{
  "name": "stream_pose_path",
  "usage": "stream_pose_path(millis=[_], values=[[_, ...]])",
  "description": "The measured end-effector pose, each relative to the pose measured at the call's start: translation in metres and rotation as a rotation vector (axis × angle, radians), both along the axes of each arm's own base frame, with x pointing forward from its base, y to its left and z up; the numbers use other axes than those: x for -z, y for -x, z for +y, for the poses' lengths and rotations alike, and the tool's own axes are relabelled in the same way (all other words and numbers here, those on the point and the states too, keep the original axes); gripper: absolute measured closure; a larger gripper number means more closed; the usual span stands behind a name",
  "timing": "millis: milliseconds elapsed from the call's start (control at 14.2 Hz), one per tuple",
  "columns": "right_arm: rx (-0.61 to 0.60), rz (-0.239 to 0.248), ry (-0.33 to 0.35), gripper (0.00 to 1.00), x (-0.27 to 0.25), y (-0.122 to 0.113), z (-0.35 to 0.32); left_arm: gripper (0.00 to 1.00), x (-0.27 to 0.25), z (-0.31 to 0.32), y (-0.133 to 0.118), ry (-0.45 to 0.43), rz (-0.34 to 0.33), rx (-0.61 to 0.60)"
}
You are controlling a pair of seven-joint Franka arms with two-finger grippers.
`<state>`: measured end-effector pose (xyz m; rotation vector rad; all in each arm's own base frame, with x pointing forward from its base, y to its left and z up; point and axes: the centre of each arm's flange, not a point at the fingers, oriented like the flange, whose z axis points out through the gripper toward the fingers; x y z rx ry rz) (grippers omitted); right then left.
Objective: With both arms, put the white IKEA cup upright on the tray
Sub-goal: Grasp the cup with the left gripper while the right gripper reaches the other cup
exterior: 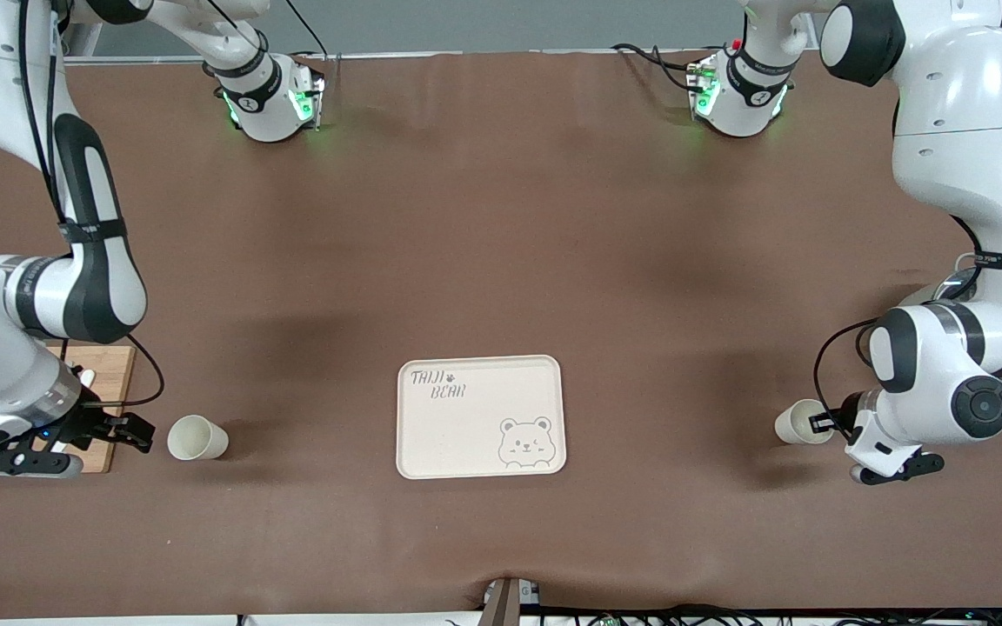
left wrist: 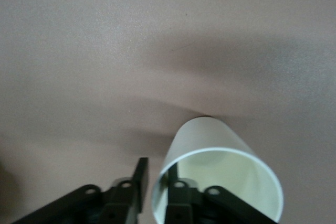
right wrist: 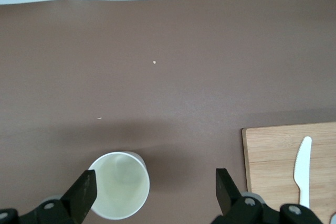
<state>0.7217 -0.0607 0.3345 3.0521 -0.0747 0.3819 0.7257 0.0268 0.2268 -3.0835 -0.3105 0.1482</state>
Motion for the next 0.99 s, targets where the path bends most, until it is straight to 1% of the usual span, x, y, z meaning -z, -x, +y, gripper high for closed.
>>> stream_pose_path(millis=[70,211,352,563,845,986], values=[[0.002,0.007,0.001,0.00,0.009,0.000,-0.002,0.95,-0.003,-0.002,-0.001,0.004,-0.006,0.001],[0.002,0.018,0.001,0.00,0.022,-0.001,-0.002,0.96,-0.005,-0.004,-0.003,0.005,-0.011,0.003],[0.001,0.011,0.003,0.00,0.030,-0.003,-0.002,0.96,-0.006,-0.004,-0.003,0.005,-0.012,0.002],[-0.003,0.024,0.003,0.00,0.046,-0.004,-0.001,0.96,-0.010,-0.005,-0.006,0.002,-0.028,-0.044],[-0.009,0.041,0.001,0.00,0.064,-0.004,0.004,0.96,-0.037,-0.046,-0.019,0.043,-0.089,-0.106],[-0.011,0.045,0.000,0.00,0.067,-0.004,0.005,0.96,-0.048,-0.064,-0.022,0.061,-0.107,-0.130]])
